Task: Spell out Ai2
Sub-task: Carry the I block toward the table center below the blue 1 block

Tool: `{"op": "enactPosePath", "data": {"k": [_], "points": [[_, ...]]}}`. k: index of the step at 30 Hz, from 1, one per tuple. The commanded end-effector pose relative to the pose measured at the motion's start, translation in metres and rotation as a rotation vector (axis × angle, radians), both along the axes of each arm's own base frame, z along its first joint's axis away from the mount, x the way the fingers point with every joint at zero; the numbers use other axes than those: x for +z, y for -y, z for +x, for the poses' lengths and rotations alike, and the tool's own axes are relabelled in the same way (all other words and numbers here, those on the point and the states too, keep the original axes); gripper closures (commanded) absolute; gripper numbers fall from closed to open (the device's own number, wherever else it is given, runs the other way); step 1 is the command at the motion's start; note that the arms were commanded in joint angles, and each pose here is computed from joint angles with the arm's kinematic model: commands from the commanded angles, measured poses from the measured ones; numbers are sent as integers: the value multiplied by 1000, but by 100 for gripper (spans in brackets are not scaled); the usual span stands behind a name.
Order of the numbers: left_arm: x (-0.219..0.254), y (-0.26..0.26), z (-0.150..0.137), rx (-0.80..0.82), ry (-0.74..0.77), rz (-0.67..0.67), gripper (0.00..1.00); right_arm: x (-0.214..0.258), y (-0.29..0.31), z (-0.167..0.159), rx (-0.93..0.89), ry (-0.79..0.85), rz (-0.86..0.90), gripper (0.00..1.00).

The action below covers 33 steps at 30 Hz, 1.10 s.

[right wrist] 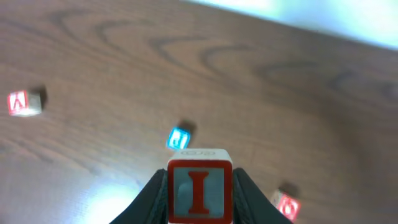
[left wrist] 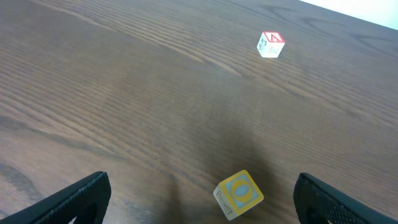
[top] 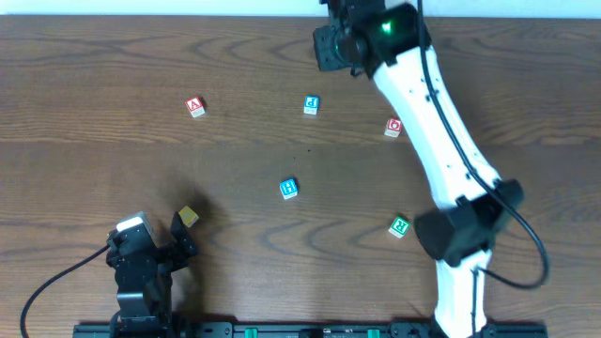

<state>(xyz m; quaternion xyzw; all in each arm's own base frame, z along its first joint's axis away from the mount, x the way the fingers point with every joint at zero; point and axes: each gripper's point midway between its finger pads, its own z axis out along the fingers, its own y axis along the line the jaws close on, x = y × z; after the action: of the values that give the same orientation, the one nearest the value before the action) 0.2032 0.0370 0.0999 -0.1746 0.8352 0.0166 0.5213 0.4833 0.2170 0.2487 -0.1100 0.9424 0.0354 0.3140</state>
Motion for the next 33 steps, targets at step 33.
{"op": "enactPosePath", "data": {"k": [33], "points": [[-5, -2, 0, 12, -6, -3, 5, -186, -21, -94, -272, -128, 238, 98]]}}
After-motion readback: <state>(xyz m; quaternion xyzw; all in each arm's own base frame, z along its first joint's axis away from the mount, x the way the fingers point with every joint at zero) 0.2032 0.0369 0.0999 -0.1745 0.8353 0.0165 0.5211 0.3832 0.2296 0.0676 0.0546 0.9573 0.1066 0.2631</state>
